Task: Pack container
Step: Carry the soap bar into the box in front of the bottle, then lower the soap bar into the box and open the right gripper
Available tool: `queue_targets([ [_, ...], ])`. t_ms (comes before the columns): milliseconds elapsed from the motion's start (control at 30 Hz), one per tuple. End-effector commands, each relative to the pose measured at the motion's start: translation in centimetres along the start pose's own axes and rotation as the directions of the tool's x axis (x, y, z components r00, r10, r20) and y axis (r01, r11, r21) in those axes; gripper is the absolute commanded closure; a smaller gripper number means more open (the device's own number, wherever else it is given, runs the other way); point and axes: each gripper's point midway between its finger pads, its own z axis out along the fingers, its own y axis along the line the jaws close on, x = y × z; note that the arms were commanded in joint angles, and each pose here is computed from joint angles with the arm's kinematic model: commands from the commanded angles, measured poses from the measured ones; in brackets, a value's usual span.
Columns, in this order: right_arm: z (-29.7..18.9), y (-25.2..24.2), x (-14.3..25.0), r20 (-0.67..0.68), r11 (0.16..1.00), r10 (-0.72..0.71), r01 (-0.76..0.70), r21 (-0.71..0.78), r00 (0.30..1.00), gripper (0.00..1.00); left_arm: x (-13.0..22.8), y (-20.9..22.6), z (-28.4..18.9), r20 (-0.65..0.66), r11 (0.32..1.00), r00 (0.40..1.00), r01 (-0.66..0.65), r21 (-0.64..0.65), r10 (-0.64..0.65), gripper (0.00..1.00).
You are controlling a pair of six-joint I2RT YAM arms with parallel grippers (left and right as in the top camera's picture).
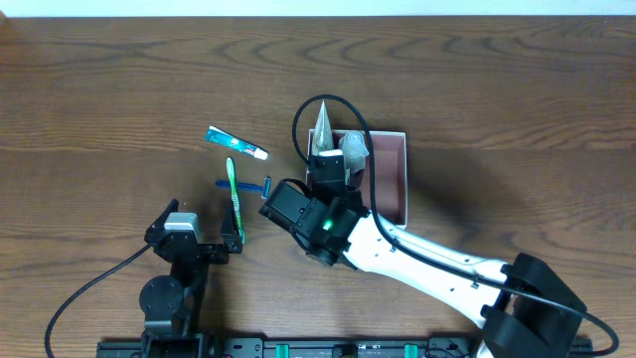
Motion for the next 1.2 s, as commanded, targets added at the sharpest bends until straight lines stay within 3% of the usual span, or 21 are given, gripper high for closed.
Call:
queue_targets([
  [0, -0.2, 0.1, -0.2, 0.043, 0.999, 0.034, -0.035, 0.022, 0.998, 0.79, 1.7, 0.0, 0.1, -0.053, 1.0, 0.999, -0.009, 0.007, 0.009, 0.02],
  [433, 1.2, 1.7, 1.1, 0.033, 1.0, 0.019, -0.02, 0.014, 0.999, 0.73, 1.7, 0.0, 0.1, -0.053, 1.0, 0.999, -0.009, 0.007, 0.009, 0.02],
  [1167, 2.5, 3.0, 0.9, 0.049, 0.989, 0.151, -0.15, -0.017, 0.987, 0.69, 1.7, 0.0, 0.1, -0.053, 1.0, 0.999, -0.009, 0.007, 0.009, 0.02],
])
